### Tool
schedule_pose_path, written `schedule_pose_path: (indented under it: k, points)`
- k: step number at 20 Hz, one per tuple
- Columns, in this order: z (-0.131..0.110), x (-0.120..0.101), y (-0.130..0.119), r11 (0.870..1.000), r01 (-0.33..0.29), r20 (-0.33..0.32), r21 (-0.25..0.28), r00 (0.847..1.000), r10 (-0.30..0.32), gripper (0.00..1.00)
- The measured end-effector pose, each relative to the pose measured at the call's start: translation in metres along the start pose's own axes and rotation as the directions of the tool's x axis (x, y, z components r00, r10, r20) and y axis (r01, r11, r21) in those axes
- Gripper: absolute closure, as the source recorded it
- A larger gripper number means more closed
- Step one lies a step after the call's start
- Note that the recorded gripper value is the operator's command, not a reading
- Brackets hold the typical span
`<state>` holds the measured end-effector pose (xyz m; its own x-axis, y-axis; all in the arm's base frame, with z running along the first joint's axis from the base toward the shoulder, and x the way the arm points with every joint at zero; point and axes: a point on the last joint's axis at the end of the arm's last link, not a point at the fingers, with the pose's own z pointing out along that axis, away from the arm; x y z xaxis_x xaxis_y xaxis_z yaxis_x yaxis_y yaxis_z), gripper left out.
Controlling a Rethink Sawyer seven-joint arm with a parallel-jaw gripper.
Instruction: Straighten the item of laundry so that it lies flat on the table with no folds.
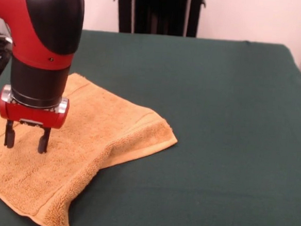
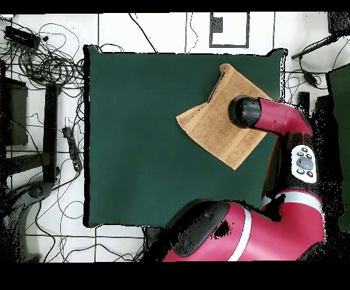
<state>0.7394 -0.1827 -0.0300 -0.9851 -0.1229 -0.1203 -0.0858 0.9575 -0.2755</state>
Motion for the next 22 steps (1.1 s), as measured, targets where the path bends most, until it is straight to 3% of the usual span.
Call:
schedule_pose_path:
  k: [12,22]
  points:
    - [0.008,0.016,-0.005,1.000,-0.003,0.014,0.022,1.000,0.003,0.00]
    - [0.012,0.015,-0.005,0.999,-0.048,0.013,-0.002,0.999,0.048,0.00]
